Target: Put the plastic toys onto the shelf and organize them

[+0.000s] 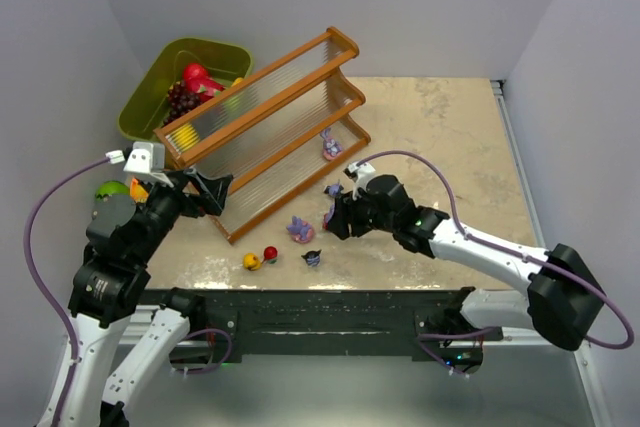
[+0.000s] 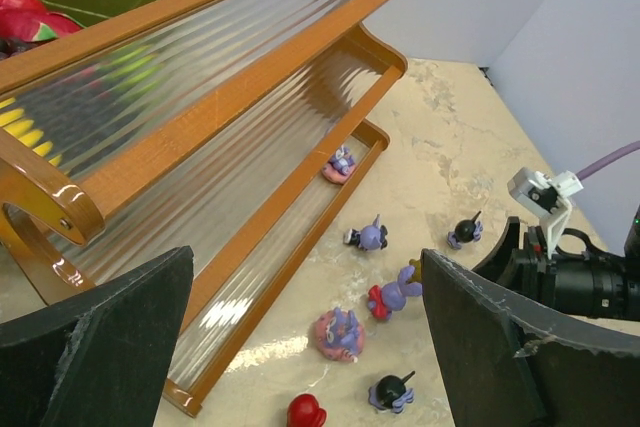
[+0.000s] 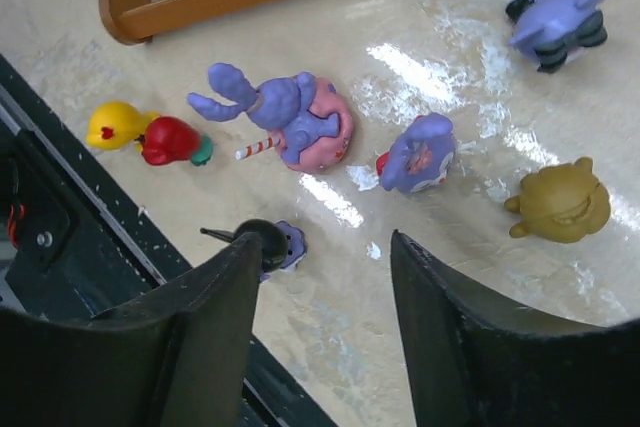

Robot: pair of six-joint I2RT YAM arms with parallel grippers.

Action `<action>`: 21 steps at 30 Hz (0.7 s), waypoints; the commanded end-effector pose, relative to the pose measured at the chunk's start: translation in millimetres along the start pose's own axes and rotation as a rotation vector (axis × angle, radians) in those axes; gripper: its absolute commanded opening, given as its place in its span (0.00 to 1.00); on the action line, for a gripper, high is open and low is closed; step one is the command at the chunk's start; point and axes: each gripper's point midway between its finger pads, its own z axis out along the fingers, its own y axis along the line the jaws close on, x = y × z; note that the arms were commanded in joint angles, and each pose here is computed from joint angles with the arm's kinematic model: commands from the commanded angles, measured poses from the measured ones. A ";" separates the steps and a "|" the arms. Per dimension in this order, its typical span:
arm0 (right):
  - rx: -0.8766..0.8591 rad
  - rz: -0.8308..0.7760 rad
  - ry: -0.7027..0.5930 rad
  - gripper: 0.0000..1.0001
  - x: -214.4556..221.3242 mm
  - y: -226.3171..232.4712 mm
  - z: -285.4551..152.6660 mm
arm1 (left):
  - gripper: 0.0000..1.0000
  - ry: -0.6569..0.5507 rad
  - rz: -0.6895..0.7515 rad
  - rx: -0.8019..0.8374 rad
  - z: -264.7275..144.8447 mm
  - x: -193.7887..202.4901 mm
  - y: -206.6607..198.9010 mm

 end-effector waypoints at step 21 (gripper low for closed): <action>0.163 0.194 -0.114 0.36 -33.8 -16.8 31.8 | 1.00 -0.006 0.000 -0.048 -10.1 -1.7 7.8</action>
